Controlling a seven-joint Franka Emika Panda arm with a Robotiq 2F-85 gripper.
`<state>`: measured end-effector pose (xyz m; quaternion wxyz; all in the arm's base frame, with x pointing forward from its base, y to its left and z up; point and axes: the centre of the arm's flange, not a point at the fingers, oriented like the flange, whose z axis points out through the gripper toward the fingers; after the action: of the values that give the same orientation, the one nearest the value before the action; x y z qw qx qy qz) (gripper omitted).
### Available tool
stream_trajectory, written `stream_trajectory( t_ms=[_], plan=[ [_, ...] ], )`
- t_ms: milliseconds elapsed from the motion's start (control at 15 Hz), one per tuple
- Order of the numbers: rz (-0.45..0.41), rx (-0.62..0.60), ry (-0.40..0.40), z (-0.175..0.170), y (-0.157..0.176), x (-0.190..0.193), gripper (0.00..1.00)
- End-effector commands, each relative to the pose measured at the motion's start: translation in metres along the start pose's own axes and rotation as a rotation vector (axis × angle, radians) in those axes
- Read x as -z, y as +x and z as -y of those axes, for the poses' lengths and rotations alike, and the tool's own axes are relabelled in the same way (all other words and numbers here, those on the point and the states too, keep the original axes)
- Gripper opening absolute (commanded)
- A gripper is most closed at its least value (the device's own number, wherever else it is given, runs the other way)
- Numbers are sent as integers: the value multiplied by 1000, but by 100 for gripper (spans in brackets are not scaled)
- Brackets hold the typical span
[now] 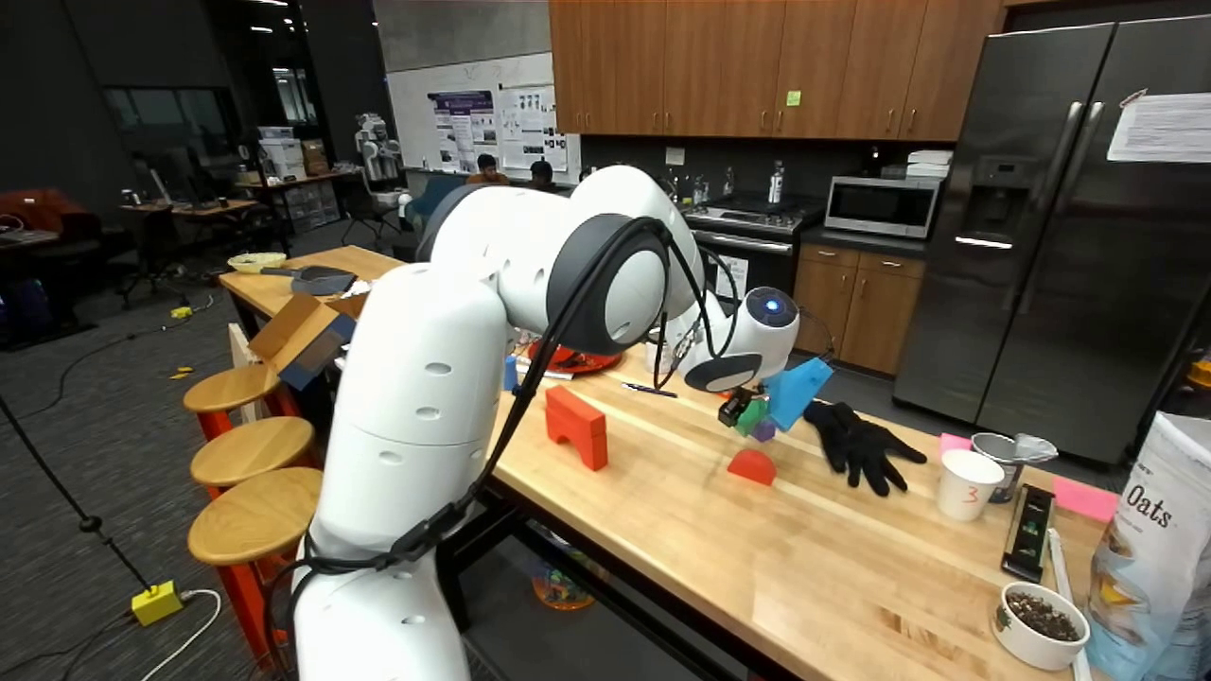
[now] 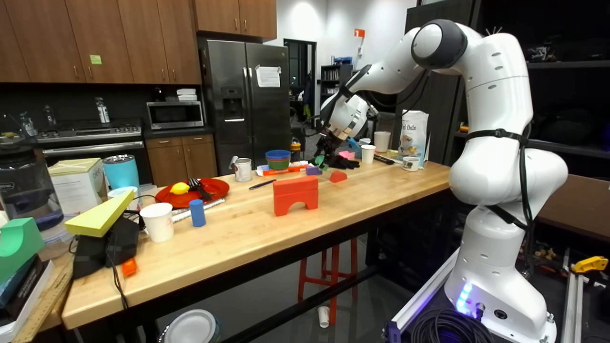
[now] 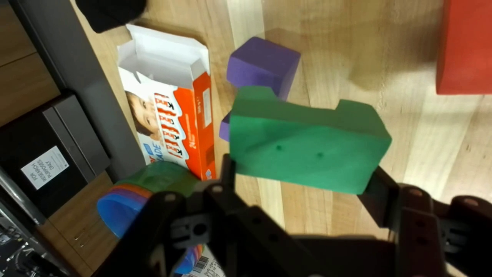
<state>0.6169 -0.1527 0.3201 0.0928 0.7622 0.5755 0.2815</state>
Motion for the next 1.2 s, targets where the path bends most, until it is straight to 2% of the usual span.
stream_trajectory(
  t_ms=[0,333,933,1000,1067,1133],
  plan=[
    [22,6,-51,0,-6,8,50],
    [46,14,-86,-8,-9,12,50],
    [5,11,-55,-3,-3,-7,50],
    [3,14,-49,-1,0,-10,78],
    [2,19,-45,0,1,-12,95],
    [-1,22,-43,1,2,-14,96]
  ],
)
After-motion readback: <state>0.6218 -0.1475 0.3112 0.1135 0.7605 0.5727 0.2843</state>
